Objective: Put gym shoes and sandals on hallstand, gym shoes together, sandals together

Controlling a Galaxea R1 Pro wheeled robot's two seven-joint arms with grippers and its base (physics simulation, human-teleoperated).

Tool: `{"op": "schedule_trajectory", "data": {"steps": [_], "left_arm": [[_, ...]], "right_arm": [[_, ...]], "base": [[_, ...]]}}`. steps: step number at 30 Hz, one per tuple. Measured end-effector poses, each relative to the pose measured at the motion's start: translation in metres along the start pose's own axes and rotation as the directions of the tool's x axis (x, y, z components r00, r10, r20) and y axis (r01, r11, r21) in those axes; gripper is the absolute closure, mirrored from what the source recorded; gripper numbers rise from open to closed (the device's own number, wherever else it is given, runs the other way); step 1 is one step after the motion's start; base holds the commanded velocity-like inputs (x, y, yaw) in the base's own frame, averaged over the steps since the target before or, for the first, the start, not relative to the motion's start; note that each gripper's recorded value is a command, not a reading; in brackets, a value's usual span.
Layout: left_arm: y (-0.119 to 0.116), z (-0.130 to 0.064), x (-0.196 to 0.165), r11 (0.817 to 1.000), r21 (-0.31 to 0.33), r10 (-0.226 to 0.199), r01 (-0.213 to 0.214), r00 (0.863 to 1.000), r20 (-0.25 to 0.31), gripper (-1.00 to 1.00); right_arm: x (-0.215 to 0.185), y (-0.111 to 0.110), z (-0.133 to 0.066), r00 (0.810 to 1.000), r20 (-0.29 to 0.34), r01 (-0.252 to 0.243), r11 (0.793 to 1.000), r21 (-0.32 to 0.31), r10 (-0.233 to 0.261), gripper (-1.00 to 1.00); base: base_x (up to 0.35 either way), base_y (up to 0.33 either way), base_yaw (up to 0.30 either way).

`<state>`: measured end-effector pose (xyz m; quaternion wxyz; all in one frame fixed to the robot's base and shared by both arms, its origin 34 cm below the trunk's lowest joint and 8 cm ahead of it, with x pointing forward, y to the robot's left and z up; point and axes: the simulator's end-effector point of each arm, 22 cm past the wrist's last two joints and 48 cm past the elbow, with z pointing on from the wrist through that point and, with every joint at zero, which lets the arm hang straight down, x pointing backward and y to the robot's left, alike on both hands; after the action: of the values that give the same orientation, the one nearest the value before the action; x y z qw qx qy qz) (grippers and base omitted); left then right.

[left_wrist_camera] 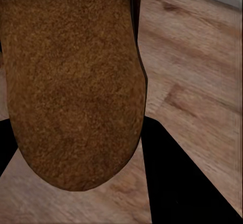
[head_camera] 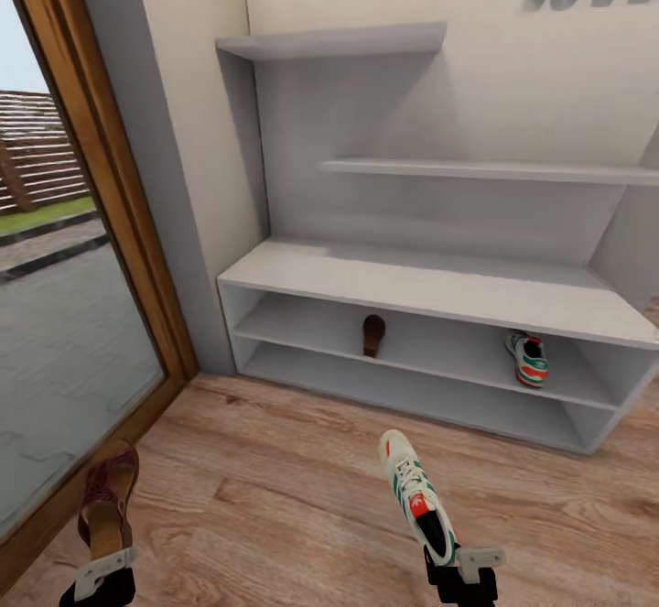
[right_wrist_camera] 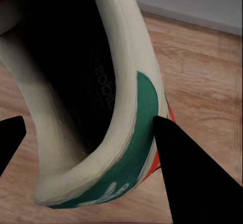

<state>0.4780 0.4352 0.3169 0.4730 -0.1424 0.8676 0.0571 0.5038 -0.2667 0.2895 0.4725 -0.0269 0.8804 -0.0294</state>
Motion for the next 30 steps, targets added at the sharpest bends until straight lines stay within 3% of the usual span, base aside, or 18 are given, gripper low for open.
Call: {"op": "schedule_trajectory", "data": {"steps": [10,30], "left_arm": [[-0.0003,-0.0001,-0.0017,1.000,0.001,-0.001,0.001,1.000,0.004,1.00],[-0.0022,-0.0003,-0.0044,1.000,0.005,-0.004,0.004,1.000,0.010,1.00]], "right_arm": [[-0.0018,-0.0001,0.0000,1.000,0.004,0.000,1.000,0.000,0.000,1.00],[-0.0055,-0.0002,-0.0001,1.000,0.011,0.000,1.000,0.000,0.000,1.00]], "base": [[0.000,0.050,-0.254],[0.000,0.234,-0.254]]}}
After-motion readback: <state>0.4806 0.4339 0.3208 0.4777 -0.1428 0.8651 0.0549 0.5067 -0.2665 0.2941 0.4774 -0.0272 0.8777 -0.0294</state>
